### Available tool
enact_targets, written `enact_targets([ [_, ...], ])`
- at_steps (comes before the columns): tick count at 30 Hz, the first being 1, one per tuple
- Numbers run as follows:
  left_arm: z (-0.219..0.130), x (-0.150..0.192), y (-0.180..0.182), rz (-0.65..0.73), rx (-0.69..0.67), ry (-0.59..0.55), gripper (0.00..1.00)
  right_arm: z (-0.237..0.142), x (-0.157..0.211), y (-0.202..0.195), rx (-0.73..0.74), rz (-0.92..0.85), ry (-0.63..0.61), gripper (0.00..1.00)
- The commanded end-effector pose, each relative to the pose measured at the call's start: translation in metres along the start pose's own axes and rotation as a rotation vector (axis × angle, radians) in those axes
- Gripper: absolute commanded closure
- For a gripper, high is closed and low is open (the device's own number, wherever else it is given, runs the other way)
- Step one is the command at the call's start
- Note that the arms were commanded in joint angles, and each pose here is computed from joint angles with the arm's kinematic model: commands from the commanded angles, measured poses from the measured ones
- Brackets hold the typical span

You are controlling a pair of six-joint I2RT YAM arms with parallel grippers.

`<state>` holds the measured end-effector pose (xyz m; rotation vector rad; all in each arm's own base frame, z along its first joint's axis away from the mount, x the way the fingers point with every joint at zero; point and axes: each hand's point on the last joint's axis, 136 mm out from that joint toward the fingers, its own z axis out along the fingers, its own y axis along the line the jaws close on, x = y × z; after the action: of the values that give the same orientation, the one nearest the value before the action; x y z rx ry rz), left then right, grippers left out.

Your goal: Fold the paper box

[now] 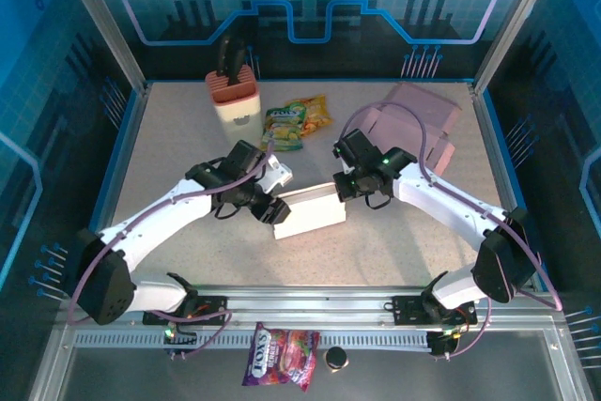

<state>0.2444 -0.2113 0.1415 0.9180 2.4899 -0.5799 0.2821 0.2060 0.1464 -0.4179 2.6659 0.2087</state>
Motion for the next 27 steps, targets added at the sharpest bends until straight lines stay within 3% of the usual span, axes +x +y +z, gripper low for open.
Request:
enact_targets([
  [1, -0.016, -0.008, 0.004, -0.103, -0.031, -0.072, 0.32, 0.004, 0.015, 0.0, 0.027, 0.005, 0.059, 1.0],
  [7, -0.037, -0.004, 0.013, -0.211, -0.122, -0.093, 0.33, 0.0, 0.018, 0.0, 0.024, 0.013, 0.047, 1.0],
  [15, -0.045, 0.011, 0.01, -0.353, -0.129, 0.035, 0.52, 0.0, 0.02, 0.001, 0.019, 0.021, 0.049, 1.0],
  [27, -0.037, 0.004, 0.032, -0.295, -0.235, 0.078, 0.57, -0.001, 0.024, 0.001, 0.012, 0.021, 0.05, 1.0],
])
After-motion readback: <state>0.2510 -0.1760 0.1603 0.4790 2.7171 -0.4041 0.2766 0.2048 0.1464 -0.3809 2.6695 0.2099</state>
